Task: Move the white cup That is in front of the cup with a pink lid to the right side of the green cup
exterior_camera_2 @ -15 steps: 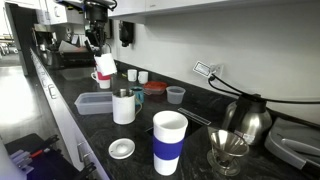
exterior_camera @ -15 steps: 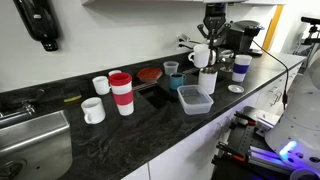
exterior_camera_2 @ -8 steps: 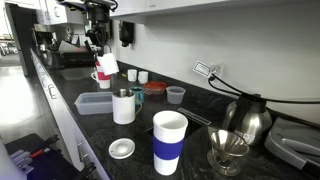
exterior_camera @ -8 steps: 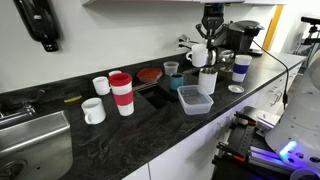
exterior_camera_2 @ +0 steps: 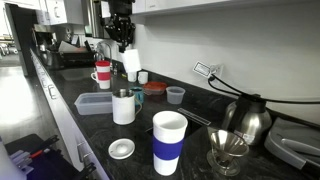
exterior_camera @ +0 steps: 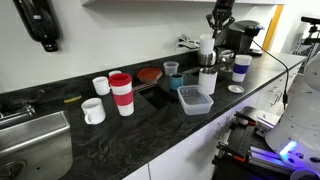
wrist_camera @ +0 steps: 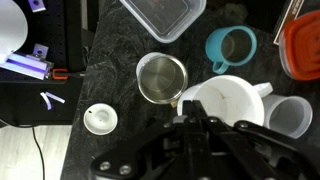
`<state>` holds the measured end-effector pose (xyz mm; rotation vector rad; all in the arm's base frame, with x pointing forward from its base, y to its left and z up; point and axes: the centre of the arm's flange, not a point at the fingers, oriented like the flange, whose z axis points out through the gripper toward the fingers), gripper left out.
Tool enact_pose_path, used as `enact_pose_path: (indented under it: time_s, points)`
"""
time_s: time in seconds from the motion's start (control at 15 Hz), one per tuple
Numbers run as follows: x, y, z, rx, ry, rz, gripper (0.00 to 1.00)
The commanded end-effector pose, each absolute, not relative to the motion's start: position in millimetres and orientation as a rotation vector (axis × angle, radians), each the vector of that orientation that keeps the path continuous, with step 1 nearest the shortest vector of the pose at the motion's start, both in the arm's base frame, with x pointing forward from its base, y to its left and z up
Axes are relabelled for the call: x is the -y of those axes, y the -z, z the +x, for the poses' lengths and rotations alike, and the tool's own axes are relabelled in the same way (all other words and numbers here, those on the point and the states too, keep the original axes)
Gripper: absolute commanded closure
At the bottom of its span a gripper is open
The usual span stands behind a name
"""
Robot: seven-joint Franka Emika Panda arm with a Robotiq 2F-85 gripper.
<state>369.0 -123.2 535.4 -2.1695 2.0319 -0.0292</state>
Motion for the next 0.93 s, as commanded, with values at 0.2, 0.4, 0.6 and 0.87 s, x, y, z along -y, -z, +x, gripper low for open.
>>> enact_pose_path:
  time_s: [0.2,0.4,0.6,0.87]
  points:
    - [176,-529,340,-2.162,-0.016,-2.000,0.99]
    - [176,-528,340,-2.164,-0.017,-1.998,0.99]
    - [180,-526,341,-2.196,-0.022,-1.961,1.00]
    - [213,-507,335,-2.343,-0.087,-1.744,1.00]
